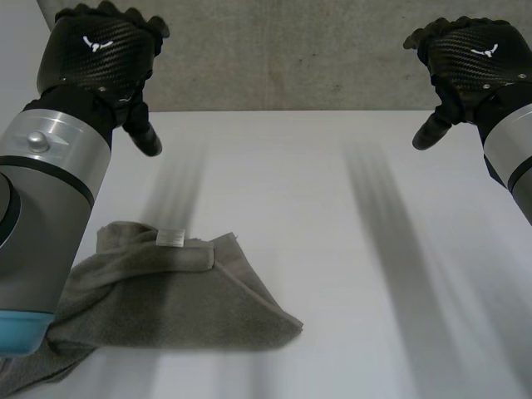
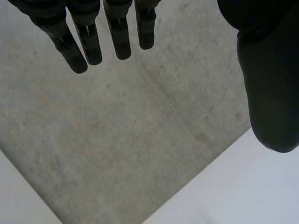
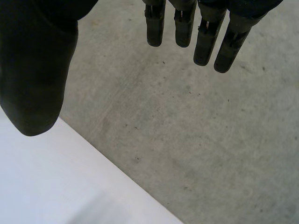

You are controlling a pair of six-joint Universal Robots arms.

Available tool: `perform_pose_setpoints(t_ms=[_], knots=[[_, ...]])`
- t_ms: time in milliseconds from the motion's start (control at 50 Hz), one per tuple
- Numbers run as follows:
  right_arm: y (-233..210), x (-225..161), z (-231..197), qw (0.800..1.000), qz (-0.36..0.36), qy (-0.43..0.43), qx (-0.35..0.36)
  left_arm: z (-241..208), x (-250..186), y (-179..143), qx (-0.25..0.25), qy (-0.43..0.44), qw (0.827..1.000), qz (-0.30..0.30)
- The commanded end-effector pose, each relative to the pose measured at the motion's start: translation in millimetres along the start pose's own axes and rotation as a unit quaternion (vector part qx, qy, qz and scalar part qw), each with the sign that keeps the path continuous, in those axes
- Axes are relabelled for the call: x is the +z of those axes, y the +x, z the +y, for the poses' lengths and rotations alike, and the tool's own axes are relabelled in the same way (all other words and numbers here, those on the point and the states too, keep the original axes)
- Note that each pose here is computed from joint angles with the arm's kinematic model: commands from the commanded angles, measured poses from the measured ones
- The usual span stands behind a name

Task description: Fold the towel.

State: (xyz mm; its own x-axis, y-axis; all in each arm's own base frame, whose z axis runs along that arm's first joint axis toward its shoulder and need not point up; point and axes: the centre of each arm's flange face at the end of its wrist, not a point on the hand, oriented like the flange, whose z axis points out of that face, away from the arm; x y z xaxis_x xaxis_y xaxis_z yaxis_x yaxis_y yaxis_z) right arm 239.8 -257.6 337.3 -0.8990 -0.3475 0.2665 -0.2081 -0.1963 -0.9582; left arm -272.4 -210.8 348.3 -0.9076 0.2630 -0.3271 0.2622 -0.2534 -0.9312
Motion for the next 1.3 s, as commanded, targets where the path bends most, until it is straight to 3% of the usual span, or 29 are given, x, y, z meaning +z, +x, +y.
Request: perform_pose_setpoints(t_ms=[20, 140, 600, 660, 700, 860, 1020, 1160, 1300], knots=[[1.0, 0.3, 1.7, 0.999, -0.001, -0.019, 0.037, 11.0, -0.8, -3.5, -0.017, -0.043, 0.999, 0.003], [0.6, 0.9, 3.2, 0.999, -0.003, -0.025, 0.038, 11.4, 3.5, -13.5, -0.034, -0.056, 0.998, -0.009], [-9.4, -0.9, 7.7, 0.998, -0.035, -0.043, 0.02, 19.8, 4.5, -11.4, -0.026, -0.071, 0.997, 0.0], [-22.2, -4.5, 23.9, 0.992, -0.095, -0.084, -0.022, 39.4, 11.5, -5.7, -0.019, -0.097, 0.995, 0.015], [-38.6, -10.5, 49.9, 0.974, -0.168, -0.141, -0.059, 52.6, 17.0, -2.5, -0.017, -0.113, 0.993, 0.029], [-104.3, -37.7, 90.3, 0.931, -0.28, -0.229, -0.045, 124.6, 30.7, 20.4, -0.011, -0.204, 0.974, 0.101], [-140.9, -48.6, 128.9, 0.911, -0.295, -0.284, 0.039, 174.0, 30.8, 37.9, 0.033, -0.264, 0.955, 0.133], [-167.1, -62.5, 146.7, 0.898, -0.321, -0.299, 0.046, 199.0, 26.9, 46.3, 0.058, -0.294, 0.942, 0.15], [-180.5, -68.4, 157.7, 0.892, -0.334, -0.302, 0.042, 199.4, 26.6, 47.0, 0.058, -0.294, 0.942, 0.151]])
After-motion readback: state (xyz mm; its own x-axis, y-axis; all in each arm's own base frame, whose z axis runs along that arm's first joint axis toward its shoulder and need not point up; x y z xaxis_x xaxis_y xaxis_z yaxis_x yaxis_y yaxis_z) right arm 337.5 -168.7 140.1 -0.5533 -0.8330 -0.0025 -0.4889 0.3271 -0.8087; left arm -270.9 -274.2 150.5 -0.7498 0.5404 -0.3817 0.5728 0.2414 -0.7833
